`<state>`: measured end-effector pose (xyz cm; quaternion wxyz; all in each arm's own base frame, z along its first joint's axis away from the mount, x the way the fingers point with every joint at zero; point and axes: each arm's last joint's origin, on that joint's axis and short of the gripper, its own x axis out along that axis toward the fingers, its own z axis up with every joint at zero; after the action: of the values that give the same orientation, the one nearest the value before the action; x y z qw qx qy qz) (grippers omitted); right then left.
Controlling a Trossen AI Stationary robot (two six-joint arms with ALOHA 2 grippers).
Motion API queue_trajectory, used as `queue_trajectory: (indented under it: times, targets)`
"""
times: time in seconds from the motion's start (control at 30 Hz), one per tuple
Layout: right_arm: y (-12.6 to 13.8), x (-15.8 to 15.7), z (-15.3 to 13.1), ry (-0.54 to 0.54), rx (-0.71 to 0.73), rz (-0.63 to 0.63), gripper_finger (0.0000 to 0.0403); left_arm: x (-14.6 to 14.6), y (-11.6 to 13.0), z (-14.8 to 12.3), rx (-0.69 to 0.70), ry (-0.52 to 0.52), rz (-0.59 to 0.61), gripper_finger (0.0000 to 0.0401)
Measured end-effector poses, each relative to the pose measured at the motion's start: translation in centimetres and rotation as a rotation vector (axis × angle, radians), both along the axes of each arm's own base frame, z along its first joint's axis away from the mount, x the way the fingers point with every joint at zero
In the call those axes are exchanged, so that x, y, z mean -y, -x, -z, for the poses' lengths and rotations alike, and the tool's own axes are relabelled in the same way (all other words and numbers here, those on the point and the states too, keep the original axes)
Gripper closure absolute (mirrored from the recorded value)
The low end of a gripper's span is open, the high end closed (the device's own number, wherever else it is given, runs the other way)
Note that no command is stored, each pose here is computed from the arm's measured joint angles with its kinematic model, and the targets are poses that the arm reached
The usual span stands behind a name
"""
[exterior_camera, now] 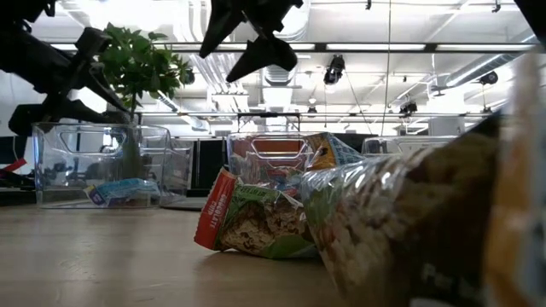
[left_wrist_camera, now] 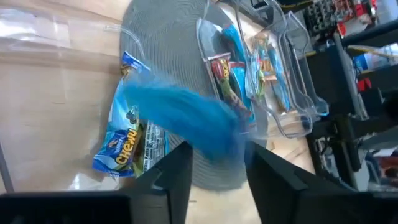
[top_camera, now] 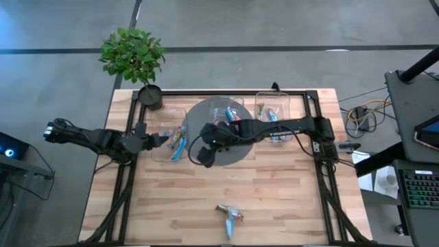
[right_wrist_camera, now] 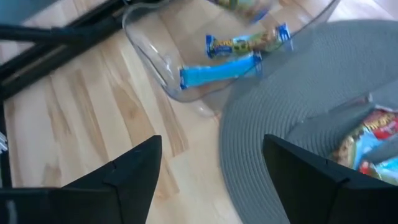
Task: Pick and place Granola Bars by type
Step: Put the green granola bar into the left transparent bin, then put the orange granola bar into the right transparent bin
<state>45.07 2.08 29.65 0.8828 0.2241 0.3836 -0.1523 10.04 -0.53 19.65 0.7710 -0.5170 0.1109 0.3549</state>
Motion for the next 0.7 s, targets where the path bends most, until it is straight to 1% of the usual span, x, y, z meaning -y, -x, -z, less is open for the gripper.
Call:
queue_trajectory:
  times: [0.13, 0.2, 0.27, 0.33, 0.43, 0.5, 0.6, 0.7]
  targets:
    - [1.0, -0.7, 0.1, 0.011, -0.085, -0.029, 0.0130, 0.2, 0.0, -0.9, 0.009, 0.030, 0.052, 0.0254]
    - [1.8, -1.2, 0.0, 0.010, -0.142, -0.039, 0.0131, 0.3, -0.1, -1.5, 0.010, 0.027, 0.109, 0.0253]
    - [2.8, -1.9, 0.1, -0.014, -0.222, -0.040, 0.0133, 0.4, -0.2, -2.4, 0.024, 0.007, 0.171, 0.0252]
    - [3.7, -2.8, 0.4, -0.070, -0.310, -0.029, 0.0136, 0.5, -0.3, -3.3, 0.046, -0.021, 0.229, 0.0252]
    - [4.5, -4.9, 1.4, -0.199, -0.410, -0.008, 0.0137, 0.6, -0.4, -4.7, 0.076, -0.093, 0.314, 0.0252]
    - [4.8, -6.7, 2.0, -0.290, -0.430, 0.005, 0.0138, 0.7, -0.5, -5.4, 0.094, -0.141, 0.354, 0.0252]
    - [5.3, -9.7, 2.9, -0.403, -0.463, 0.041, 0.0138, 0.7, -0.4, -6.3, 0.106, -0.188, 0.392, 0.0252]
    - [6.2, -12.1, 3.8, -0.462, -0.515, 0.075, 0.0138, 0.7, -0.4, -6.5, 0.102, -0.219, 0.409, 0.0252]
